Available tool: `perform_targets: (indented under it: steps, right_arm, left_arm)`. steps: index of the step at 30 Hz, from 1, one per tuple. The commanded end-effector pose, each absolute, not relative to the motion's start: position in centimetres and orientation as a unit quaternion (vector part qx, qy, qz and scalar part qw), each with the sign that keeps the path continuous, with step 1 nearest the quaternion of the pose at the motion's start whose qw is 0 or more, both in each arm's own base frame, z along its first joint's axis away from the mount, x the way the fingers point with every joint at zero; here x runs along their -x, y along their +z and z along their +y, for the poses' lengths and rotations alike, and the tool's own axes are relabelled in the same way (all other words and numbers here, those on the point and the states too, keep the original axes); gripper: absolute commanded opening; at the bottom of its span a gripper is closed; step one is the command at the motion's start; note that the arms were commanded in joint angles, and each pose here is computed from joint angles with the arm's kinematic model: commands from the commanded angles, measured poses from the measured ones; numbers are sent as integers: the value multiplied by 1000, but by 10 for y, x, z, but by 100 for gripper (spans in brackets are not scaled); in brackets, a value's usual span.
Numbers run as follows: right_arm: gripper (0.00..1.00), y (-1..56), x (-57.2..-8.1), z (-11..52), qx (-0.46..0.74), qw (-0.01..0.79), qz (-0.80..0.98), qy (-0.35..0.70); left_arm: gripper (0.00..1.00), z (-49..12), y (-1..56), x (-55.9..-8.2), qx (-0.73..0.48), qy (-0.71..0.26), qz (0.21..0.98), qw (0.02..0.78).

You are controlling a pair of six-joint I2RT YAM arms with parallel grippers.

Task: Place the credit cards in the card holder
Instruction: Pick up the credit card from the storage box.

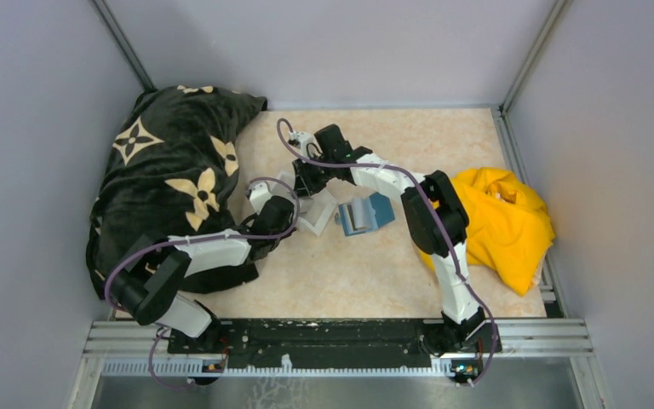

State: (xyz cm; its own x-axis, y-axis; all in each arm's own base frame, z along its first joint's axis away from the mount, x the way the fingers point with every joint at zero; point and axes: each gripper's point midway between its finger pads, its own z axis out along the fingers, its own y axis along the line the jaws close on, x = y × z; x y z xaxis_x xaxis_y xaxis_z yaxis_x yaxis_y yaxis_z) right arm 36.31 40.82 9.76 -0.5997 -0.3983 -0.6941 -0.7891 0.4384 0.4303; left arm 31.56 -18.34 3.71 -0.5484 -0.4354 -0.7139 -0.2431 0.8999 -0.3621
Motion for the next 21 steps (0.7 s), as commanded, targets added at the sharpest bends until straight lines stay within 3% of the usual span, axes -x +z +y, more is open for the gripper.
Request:
perform_targets:
  steps: [1,21]
  right_arm:
    - [19,139,-354,419,381,278,784,403]
    - [14,157,-346,421,386,287,775,409]
  left_arm:
    - [7,-192,52,-330,202,-132,860,451]
    - [5,-192,54,-336,201,-129,859,453]
